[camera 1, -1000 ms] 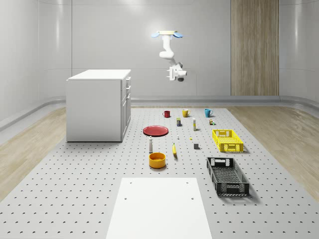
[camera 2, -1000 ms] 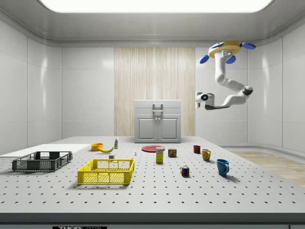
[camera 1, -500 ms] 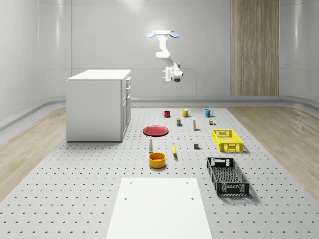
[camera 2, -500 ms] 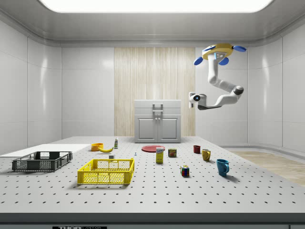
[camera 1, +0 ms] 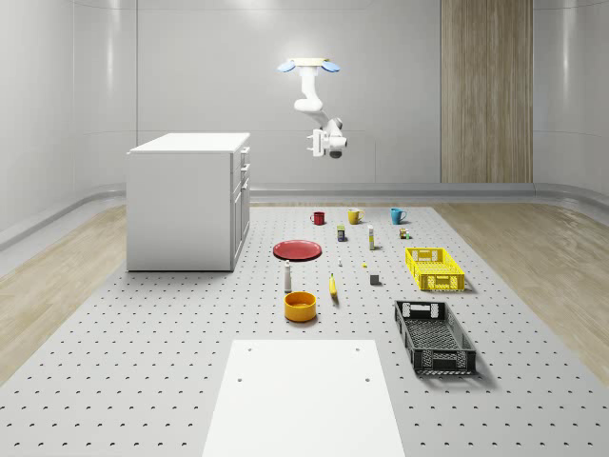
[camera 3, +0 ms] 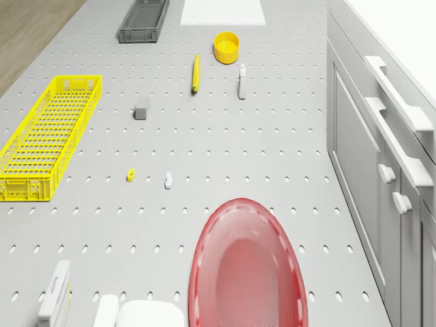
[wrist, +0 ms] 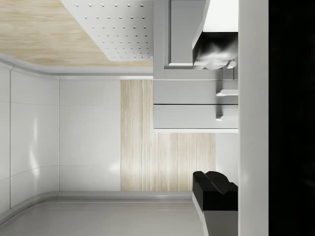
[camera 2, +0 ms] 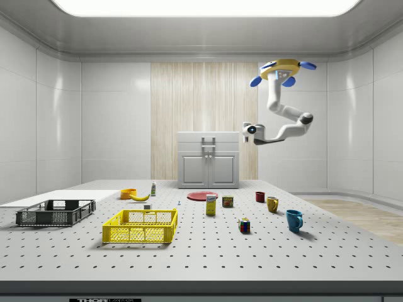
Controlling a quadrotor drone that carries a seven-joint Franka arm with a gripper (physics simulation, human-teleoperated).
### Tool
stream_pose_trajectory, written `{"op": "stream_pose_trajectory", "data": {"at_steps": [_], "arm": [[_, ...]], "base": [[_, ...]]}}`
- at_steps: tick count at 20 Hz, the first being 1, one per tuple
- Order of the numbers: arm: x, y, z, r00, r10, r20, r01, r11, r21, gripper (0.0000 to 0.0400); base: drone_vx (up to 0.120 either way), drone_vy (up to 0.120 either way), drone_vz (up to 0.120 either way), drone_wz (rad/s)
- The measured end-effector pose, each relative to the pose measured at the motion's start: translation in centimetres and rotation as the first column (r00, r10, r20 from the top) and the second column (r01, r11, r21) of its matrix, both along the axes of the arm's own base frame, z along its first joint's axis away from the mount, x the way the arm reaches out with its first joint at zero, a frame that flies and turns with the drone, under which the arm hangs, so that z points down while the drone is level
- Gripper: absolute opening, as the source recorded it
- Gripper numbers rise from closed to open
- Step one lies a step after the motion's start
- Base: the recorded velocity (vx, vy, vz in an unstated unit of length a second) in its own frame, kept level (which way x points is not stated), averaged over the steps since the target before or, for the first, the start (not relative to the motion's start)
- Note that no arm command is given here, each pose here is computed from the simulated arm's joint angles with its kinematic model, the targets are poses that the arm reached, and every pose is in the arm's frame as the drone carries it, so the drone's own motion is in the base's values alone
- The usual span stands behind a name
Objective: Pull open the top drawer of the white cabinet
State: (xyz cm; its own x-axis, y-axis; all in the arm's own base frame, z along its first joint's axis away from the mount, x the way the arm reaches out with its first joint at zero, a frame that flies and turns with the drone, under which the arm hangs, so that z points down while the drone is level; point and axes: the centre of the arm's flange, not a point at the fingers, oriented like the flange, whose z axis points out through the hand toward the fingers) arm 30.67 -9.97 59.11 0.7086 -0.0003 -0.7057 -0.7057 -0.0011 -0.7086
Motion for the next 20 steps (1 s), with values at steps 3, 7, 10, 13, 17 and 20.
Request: {"op": "stream_pose_trajectory", "data": {"at_steps": [3, 7, 10, 13, 17, 20], "arm": [[0.0, 0.0, 0.0, 1.0, 0.0, 0.0, 0.0, 1.0, 0.0, 0.0305], [0.0, 0.0, 0.0, 1.0, 0.0, -0.0001, 0.0, 1.0, 0.0, 0.0305], [0.0, 0.0, 0.0, 1.0, 0.0, -0.0001, 0.0, 1.0, 0.0, 0.0305], [0.0, 0.0, 0.0, 1.0, 0.0, -0.0001, 0.0, 1.0, 0.0, 0.0305], [0.0, 0.0, 0.0, 1.0, 0.0, -0.0002, 0.0, 1.0, 0.0, 0.0305], [0.0, 0.0, -0.01, 1.0, 0.0, -0.0002, 0.0, 1.0, 0.0, 0.0305]], "base": [[0.12, 0.0, 0.0, 0.0], [0.12, 0.0, 0.0, 0.0], [0.12, 0.0, 0.0, 0.0], [0.12, 0.0, 0.0, 0.0], [0.12, 0.0, 0.0, 0.0], [0.12, -0.12, 0.0, 0.0]]}}
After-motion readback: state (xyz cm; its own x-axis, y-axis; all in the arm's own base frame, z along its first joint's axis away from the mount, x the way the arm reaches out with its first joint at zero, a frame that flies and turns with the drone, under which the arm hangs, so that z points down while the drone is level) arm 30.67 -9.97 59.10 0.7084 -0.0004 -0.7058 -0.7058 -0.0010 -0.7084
